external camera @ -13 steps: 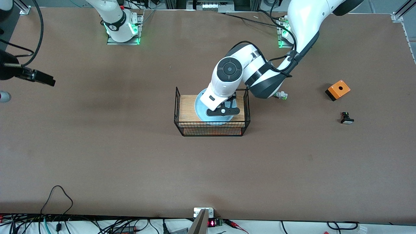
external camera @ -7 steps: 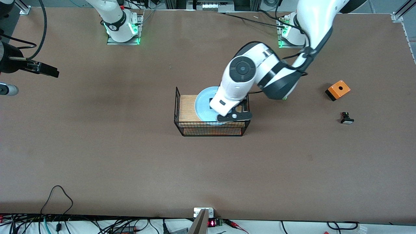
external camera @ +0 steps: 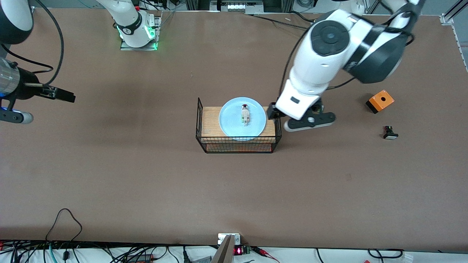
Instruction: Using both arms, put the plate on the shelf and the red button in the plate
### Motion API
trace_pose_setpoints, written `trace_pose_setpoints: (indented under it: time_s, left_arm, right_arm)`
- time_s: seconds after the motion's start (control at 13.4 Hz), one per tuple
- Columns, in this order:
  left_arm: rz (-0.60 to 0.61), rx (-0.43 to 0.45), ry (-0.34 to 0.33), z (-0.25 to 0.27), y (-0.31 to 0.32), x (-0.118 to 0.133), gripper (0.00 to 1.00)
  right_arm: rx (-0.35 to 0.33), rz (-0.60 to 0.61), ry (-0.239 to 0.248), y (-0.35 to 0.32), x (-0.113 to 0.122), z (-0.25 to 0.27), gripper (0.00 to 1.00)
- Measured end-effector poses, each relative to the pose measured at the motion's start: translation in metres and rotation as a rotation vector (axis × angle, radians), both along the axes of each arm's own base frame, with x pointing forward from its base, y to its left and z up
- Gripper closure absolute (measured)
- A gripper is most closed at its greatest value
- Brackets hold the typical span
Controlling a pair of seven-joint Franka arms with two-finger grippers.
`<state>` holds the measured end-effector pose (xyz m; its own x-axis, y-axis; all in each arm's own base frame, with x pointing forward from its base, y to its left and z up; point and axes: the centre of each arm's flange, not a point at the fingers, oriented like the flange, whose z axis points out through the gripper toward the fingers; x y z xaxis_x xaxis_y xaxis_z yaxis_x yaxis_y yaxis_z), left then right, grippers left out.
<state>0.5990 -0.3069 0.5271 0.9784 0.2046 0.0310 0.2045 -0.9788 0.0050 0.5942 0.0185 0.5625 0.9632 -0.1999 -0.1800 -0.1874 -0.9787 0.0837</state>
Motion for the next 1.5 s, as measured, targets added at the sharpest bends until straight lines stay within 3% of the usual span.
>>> trace_pose_setpoints:
  time_s: [0.3,0.6,0.82,1.12,1.5]
  left_arm:
    - [-0.024,0.032,0.028,0.001,0.146,0.049,0.00]
    - [-0.036,0.029,-0.010,0.022,0.296,0.071,0.00]
    - [-0.036,0.037,-0.015,0.025,0.311,0.071,0.00]
    - [-0.046,0.040,0.000,0.022,0.314,0.070,0.00]
    - [-0.184,0.048,0.041,0.025,0.306,0.050,0.00]
  right_arm:
    - [0.000,0.002,-0.072,-0.002,-0.038,0.003,0.00]
    - [0.011,-0.044,-0.085,-0.025,-0.064,0.008,0.00]
    - [0.022,-0.041,-0.082,-0.027,-0.063,0.003,0.00]
    - [0.046,0.119,-0.103,-0.036,-0.058,0.011,0.00]
    - [0.060,0.140,-0.082,-0.058,-0.062,0.012,0.00]
